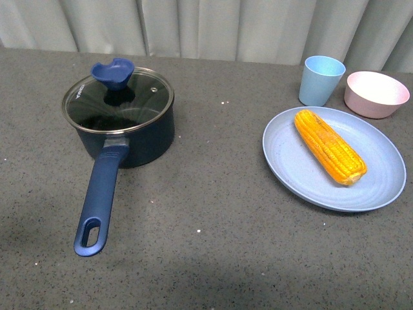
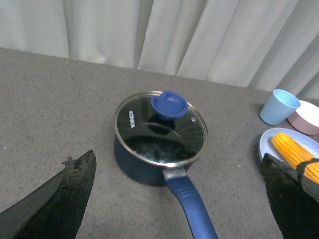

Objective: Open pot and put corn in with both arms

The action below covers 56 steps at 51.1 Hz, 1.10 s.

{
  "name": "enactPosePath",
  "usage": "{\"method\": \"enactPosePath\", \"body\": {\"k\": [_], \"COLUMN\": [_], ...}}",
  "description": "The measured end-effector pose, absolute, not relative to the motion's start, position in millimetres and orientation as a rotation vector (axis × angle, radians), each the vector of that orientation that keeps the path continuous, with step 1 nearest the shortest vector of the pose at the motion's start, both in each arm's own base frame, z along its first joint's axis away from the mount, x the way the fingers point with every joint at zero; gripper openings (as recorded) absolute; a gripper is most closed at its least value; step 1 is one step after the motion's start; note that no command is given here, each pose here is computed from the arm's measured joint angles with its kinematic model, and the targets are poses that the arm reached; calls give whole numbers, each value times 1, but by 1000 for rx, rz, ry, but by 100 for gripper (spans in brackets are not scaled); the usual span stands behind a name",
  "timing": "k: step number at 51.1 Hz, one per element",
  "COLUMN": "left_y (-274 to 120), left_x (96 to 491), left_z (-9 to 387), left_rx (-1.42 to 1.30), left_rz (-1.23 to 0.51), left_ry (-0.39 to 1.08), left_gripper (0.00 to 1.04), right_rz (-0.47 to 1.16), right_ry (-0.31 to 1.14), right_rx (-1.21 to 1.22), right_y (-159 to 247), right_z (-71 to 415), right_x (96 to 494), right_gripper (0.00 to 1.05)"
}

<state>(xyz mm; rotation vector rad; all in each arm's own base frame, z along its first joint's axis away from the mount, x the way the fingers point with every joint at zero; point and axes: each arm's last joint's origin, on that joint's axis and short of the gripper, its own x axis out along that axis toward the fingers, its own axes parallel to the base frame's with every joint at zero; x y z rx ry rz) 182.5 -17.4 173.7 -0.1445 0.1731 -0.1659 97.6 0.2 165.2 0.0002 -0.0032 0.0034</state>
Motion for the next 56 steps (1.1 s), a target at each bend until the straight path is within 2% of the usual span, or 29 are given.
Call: {"method": "enactPosePath", "body": {"k": [15, 29, 56], "left_y": [-50, -70, -89], "left_x": [256, 308, 361], "left_z": [159, 143, 109], "left_rx": [-121, -78, 3], "left_rz": [-217, -177, -127], "left_ry": [164, 197, 261], "left_gripper": [98, 98, 98], "right_rz": [3, 3, 3], "right_ry": [-3, -3, -3], "right_rx": [0, 0, 0], "right_y": [0, 0, 0], "right_z": [165, 165, 165], "right_x": [98, 98, 98], "right_gripper": [96, 96, 96]}}
